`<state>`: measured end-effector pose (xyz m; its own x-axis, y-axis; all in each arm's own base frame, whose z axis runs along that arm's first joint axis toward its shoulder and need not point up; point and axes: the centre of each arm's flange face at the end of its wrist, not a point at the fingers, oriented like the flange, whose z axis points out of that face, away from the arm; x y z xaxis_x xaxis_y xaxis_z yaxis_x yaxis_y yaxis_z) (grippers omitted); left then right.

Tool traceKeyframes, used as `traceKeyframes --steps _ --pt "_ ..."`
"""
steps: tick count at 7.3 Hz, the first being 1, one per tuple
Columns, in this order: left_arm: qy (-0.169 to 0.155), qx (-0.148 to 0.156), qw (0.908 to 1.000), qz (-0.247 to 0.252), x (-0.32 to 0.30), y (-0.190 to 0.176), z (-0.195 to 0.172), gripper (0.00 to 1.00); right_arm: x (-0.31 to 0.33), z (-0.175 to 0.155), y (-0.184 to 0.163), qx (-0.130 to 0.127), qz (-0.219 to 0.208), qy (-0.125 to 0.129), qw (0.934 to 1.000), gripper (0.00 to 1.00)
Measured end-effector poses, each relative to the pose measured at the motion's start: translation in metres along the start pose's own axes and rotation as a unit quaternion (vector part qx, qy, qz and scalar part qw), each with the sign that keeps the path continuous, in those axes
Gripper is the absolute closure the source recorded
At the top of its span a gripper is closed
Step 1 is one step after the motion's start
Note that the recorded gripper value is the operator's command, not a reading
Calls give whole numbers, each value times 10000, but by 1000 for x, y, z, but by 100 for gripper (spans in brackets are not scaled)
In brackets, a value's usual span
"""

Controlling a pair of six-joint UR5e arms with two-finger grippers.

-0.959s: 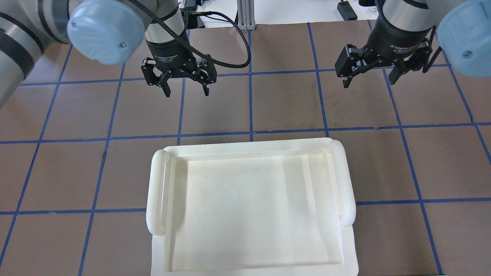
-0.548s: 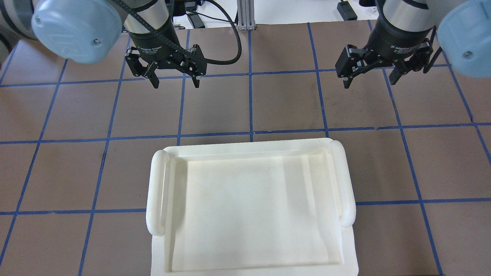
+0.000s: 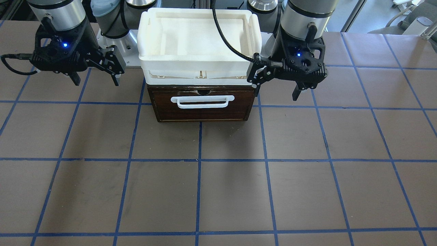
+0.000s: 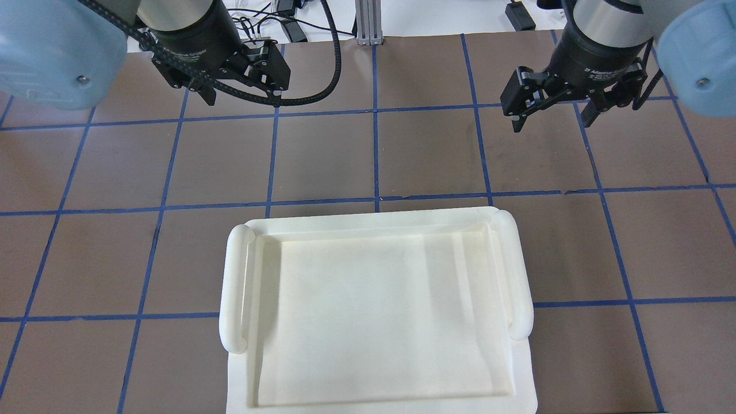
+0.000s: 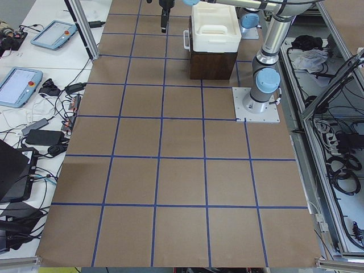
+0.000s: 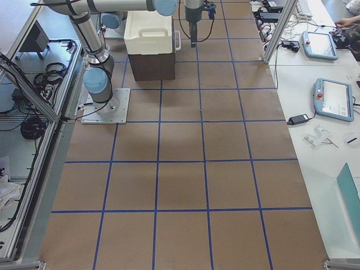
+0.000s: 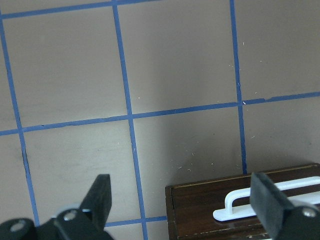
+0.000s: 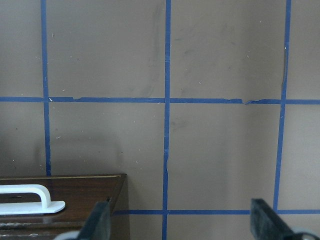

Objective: Put scissors in drawer and close it

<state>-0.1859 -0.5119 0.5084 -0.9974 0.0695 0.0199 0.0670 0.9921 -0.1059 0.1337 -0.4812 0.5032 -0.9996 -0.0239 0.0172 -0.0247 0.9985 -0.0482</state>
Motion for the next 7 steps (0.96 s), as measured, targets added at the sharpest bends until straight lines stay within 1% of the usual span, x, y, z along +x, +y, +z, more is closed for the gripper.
traceKeyframes --steps 1,3,7 --pt "-15 -44 10000 -75 -9 3 5 0 0 0 0 -3 -7 2 10000 0" --pt "-61 6 9999 -135 -19 10 -3 0 0 1 0 -7 -33 16 10000 0" --pt "-151 -104 9997 -153 -24 18 -9 0 1 1 0 -2 -41 25 10000 0"
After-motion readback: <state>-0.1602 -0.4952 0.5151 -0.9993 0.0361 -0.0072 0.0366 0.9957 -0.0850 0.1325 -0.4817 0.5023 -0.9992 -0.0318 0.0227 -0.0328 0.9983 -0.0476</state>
